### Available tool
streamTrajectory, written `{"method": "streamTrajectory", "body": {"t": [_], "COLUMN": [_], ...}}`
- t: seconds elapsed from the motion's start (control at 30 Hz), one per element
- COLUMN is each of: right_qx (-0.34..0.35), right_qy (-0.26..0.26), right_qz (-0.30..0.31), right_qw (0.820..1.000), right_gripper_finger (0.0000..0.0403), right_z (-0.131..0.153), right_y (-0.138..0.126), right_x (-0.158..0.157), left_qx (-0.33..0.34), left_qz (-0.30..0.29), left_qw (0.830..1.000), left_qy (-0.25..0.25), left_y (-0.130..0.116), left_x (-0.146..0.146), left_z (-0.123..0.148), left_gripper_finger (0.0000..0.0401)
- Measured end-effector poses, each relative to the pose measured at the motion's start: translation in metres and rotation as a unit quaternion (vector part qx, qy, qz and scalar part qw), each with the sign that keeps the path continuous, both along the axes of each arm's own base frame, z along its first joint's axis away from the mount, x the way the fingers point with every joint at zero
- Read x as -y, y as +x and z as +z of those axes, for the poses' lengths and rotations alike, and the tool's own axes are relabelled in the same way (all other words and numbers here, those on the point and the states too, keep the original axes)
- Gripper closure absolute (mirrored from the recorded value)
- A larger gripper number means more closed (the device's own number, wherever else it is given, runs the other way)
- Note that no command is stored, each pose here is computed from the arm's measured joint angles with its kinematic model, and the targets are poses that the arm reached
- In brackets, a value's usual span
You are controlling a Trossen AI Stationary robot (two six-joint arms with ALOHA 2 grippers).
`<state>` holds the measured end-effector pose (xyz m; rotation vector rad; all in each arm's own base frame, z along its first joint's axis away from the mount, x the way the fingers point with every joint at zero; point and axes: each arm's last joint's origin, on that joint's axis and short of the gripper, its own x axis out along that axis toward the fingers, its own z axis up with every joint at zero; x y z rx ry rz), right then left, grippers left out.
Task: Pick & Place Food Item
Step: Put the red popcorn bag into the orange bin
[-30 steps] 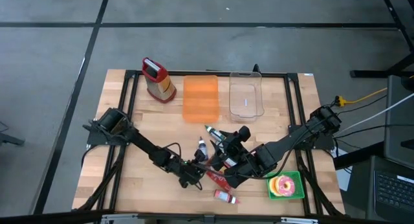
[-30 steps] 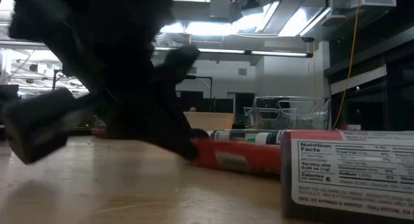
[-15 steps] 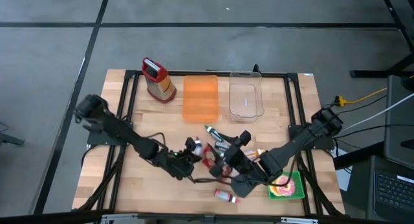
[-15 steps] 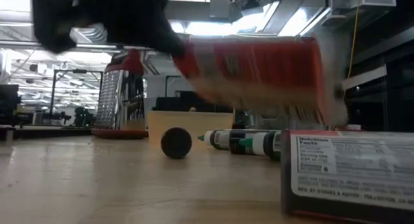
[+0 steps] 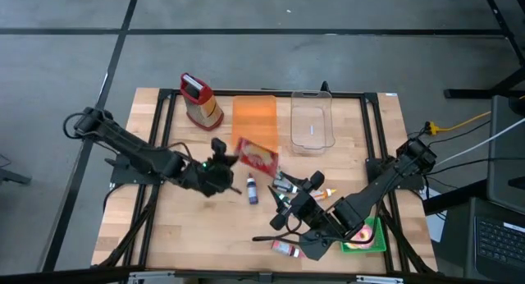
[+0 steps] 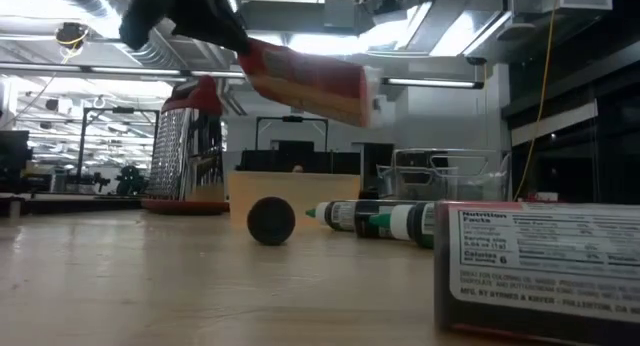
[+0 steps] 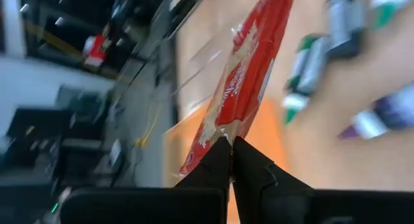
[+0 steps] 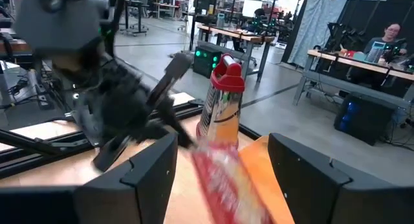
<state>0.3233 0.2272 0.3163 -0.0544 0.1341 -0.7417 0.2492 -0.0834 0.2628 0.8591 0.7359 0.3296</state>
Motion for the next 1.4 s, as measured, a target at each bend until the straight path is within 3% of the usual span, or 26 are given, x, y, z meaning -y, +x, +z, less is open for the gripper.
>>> {"method": "streamTrajectory", "body": {"t": [0.2, 0.4, 0.63, 1.03, 1.27, 1.4], "right_qx": [0.001, 0.001, -0.001, 0.001, 0.001, 0.001], "right_qy": [0.004, 0.007, 0.010, 0.013, 0.013, 0.013], "right_qz": [0.001, 0.005, 0.009, 0.010, 0.010, 0.010], "right_qw": [1.000, 1.000, 1.000, 1.000, 1.000, 1.000], "right_gripper_finger": [0.0158, 0.0158, 0.0158, 0.0158, 0.0158, 0.0158], "right_z": [0.000, 0.000, 0.000, 0.000, 0.000, 0.000], "right_y": [0.001, 0.001, 0.001, 0.002, 0.002, 0.002], "right_x": [0.001, 0.000, 0.000, 0.000, 0.000, 0.000], "left_qx": [0.023, 0.018, -0.001, -0.053, -0.039, -0.022], "left_qz": [0.093, 0.196, 0.265, 0.310, 0.299, 0.278], "left_qw": [0.995, 0.980, 0.964, 0.948, 0.951, 0.956], "left_qy": [-0.022, -0.041, -0.034, -0.055, -0.065, -0.094], "left_y": [0.001, 0.011, 0.021, 0.041, 0.048, 0.052], "left_x": [-0.037, -0.077, -0.114, -0.154, -0.157, -0.156], "left_z": [0.006, -0.008, -0.023, -0.068, -0.071, -0.070], "left_gripper_finger": [0.0399, 0.0399, 0.0398, 0.0399, 0.0398, 0.0392]}}
